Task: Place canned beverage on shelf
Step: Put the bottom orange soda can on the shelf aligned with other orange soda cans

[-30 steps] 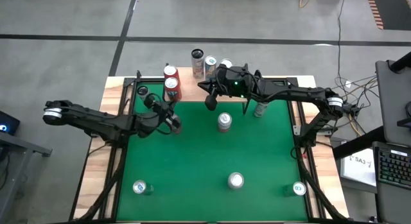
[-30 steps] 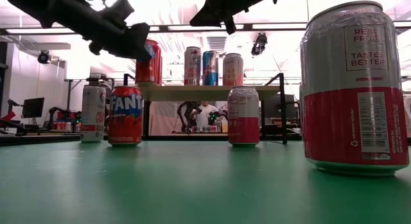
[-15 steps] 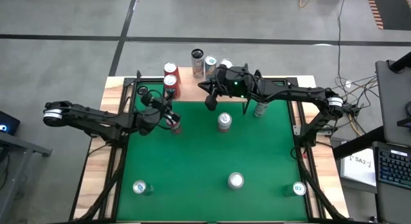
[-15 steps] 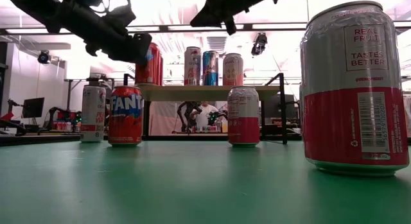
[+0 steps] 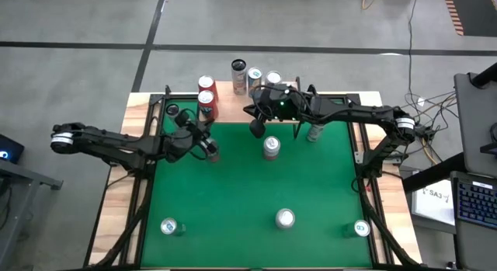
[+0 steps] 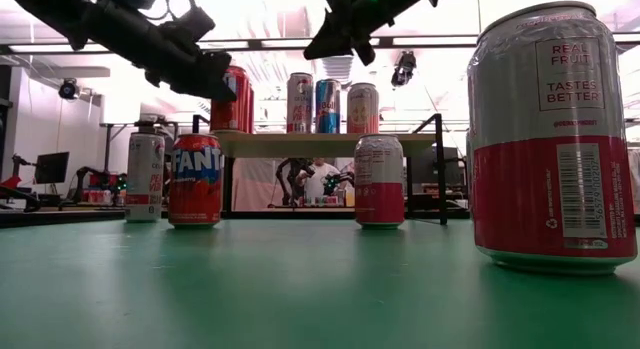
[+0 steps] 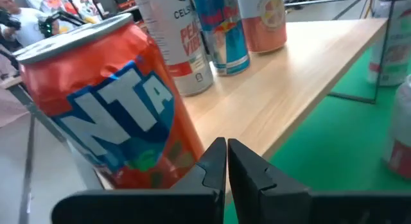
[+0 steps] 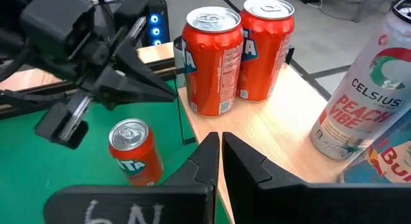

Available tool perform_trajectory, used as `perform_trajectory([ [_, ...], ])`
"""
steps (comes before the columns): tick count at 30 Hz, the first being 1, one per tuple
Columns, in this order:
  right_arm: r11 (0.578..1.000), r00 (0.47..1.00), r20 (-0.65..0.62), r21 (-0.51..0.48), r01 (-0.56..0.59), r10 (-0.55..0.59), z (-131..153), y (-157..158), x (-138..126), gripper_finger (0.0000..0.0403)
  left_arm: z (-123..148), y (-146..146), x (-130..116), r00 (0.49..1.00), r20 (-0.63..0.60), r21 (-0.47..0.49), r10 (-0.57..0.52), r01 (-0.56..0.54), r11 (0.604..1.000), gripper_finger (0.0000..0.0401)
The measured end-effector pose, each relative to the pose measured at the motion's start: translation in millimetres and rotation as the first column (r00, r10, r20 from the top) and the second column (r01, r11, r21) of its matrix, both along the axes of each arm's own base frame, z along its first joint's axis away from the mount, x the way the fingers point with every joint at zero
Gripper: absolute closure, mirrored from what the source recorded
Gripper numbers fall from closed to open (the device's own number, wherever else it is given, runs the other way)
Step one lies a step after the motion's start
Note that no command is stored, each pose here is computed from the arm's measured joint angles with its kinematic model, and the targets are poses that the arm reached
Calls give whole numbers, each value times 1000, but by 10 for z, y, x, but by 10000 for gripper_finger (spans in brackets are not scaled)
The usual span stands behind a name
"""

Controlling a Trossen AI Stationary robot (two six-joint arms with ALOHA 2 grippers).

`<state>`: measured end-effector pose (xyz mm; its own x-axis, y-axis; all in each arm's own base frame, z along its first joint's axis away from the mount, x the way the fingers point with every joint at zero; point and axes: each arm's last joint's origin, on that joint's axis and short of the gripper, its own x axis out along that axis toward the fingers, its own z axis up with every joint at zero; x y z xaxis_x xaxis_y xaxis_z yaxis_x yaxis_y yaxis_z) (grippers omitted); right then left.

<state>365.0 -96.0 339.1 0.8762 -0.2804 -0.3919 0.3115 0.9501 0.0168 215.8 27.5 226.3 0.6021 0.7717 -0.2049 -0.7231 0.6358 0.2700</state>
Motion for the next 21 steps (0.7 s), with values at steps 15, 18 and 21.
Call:
perform_trajectory([
  [15,1000,1000,-2,-13,-6,6,2,0,1,390,-24,160,-34,996,-58,20,62,-61,998,401],
  [18,1000,1000,-2,-13,-6,6,2,0,1,390,-24,192,-41,995,-60,22,75,-74,997,401],
  [21,1000,1000,-2,-15,-6,6,2,0,1,390,-25,212,-43,994,-68,30,84,-82,996,401],
])
